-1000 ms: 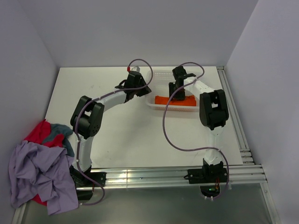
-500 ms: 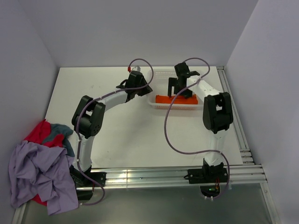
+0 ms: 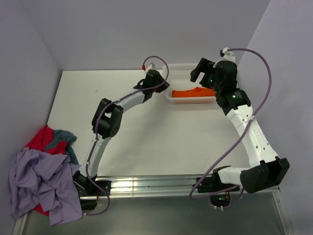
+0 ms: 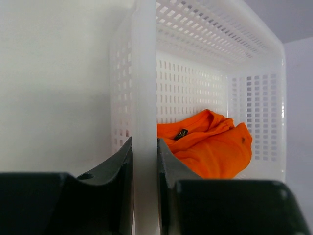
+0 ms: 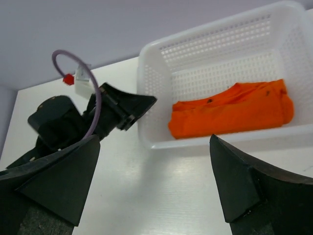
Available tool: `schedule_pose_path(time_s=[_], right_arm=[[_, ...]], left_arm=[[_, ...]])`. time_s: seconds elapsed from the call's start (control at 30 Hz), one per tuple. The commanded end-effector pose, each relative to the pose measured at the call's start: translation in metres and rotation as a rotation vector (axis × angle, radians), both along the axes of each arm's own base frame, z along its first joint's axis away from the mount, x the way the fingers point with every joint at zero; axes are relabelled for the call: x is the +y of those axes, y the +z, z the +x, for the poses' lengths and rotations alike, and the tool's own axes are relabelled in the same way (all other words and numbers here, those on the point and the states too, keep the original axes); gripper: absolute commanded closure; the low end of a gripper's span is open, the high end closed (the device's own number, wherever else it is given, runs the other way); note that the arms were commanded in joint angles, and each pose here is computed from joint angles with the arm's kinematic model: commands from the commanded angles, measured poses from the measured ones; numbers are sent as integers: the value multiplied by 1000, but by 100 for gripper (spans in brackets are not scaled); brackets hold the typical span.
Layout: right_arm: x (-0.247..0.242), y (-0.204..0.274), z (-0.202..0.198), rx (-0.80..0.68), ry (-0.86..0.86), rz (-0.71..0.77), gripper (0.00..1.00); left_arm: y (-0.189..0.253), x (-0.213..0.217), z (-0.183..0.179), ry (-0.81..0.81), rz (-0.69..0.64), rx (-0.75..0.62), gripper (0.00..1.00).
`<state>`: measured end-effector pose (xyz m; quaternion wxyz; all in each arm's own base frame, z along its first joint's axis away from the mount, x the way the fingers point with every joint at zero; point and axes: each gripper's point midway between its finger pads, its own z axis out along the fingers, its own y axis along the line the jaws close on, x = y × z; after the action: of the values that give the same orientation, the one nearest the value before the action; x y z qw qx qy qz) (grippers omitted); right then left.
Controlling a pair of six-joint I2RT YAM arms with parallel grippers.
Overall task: Roll the t-shirts
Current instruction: Place the rolled tshirt into the container
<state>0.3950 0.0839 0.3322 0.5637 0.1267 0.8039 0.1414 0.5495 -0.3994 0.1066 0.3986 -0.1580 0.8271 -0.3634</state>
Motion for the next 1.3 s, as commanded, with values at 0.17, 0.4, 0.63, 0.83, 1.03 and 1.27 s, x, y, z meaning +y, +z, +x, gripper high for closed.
schedule_pose_path(time_s=[0.17, 0.4, 0.63, 0.83, 1.03, 1.27], right_arm=[[11, -3, -21, -81, 61, 84, 0], [8, -5, -40, -127, 81, 70, 0], [2, 10, -70, -247, 96, 71, 0], [8, 7, -95, -271, 169, 62, 0], [9, -18, -129, -312, 212, 94, 0], [-17, -83, -157, -288, 97, 81, 0]], left_arm=[[52, -61, 19, -28, -134, -150, 33], [166, -14, -18, -20, -41, -346, 9], [217, 71, -93, 62, 44, -369, 1], [195, 135, -160, 90, 103, -337, 1], [168, 180, -222, 72, 130, -354, 0], [149, 239, -285, 123, 141, -421, 1]])
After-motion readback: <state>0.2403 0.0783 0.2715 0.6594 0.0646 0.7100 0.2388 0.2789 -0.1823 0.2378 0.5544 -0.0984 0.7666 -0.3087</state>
